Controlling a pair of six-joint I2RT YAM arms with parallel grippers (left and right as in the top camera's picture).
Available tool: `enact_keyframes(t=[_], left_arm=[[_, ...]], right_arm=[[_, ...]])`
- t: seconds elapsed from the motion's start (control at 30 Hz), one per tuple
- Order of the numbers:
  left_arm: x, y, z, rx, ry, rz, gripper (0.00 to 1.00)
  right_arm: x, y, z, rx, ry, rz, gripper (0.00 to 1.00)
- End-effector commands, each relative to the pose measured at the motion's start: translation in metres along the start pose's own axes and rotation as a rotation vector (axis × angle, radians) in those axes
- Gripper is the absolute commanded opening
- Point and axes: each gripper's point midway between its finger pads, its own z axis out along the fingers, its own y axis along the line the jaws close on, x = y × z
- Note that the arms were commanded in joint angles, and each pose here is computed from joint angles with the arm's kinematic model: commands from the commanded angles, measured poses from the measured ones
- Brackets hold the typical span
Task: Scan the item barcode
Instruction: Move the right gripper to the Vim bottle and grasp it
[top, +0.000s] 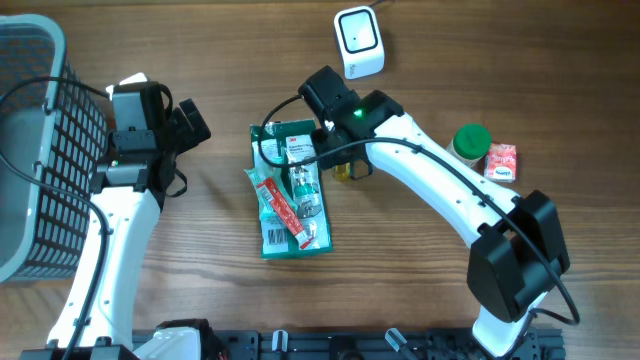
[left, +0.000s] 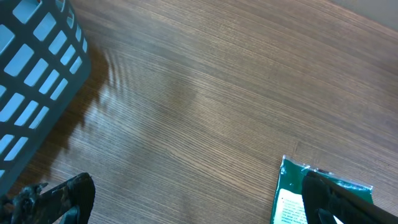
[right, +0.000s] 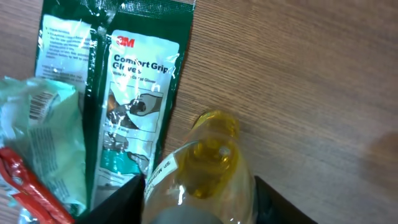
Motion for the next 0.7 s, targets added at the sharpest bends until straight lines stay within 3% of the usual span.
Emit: enact_keyframes(t=[0.0, 0.07, 0.2, 0.67], left_arm=[[-0.006, 0.002, -0.003, -0.006, -0.018, 0.007, 1.00], [-0.006, 0.002, -0.003, -0.006, -0.018, 0.007, 1.00], [-0.006, 0.002, -0.003, -0.006, -0.018, 0.007, 1.00], [-0.006, 0.002, -0.003, -0.006, -0.018, 0.007, 1.00]], right_arm=[[-0.007, -0.004, -0.004, 0.024, -0.024, -0.032, 0.82], [-0.010, -0.003, -0.006, 0.019, -0.034, 0.010, 0.96], [-0.017, 0.011, -0.023, -0.066, -0.044, 0.039, 1.00], [-0.019, 0.013, -0.034, -0.100, -0.051, 0.085, 1.00]])
